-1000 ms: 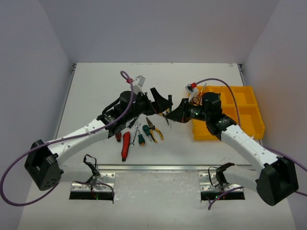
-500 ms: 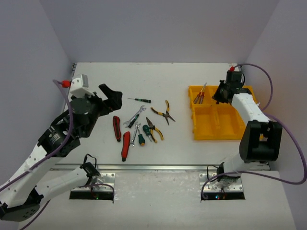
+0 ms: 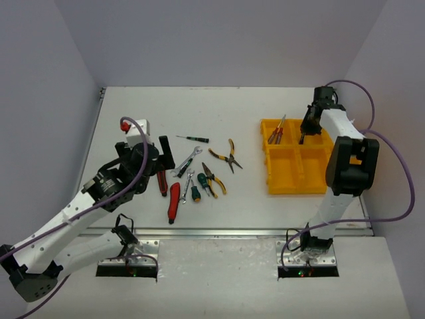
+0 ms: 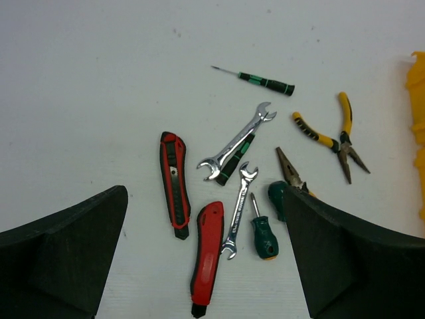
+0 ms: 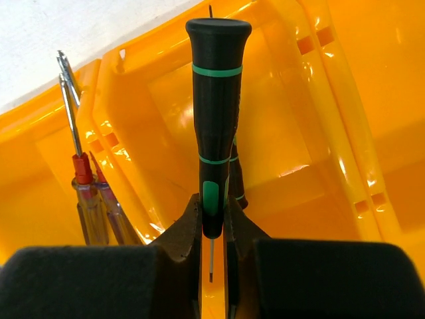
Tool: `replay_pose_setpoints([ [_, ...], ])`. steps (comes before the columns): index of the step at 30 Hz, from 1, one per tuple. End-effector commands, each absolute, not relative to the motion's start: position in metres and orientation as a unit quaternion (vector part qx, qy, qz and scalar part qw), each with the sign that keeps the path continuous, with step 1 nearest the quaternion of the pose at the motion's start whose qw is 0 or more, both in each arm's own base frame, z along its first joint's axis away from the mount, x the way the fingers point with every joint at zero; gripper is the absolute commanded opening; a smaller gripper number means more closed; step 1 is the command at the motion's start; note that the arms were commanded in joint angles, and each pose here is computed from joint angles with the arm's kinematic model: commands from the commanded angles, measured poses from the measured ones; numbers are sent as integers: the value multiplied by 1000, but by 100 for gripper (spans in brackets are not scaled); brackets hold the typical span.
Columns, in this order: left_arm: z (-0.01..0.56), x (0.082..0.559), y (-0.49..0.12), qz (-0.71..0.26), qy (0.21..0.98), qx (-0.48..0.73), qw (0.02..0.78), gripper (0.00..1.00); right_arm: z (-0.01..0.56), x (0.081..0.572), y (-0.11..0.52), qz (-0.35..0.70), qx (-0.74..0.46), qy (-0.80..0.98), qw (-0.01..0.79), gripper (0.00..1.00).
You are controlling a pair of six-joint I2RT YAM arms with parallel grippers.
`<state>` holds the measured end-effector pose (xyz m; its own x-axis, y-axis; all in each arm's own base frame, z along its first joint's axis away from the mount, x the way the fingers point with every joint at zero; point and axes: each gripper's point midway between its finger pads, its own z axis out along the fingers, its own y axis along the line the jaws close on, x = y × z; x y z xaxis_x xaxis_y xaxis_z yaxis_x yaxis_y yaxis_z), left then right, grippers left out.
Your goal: Sort the tools into containers
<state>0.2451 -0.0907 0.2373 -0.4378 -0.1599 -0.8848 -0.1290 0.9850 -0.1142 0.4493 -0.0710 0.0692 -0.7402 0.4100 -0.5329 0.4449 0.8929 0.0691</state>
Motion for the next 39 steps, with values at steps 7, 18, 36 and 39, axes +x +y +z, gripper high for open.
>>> replay_pose_setpoints([
  [7,240,257,-99,-36,842,-91,530,100,102,461,-78,-25,232,923,304,59],
  [18,201,304,-137,-90,876,-123,457,100,197,434,-4,55,145,909,386,75],
  [36,92,449,-153,73,861,-416,284,99,160,286,119,223,-15,892,393,99],
  [39,75,469,-166,68,862,-420,276,96,150,273,121,229,-26,897,376,99],
])
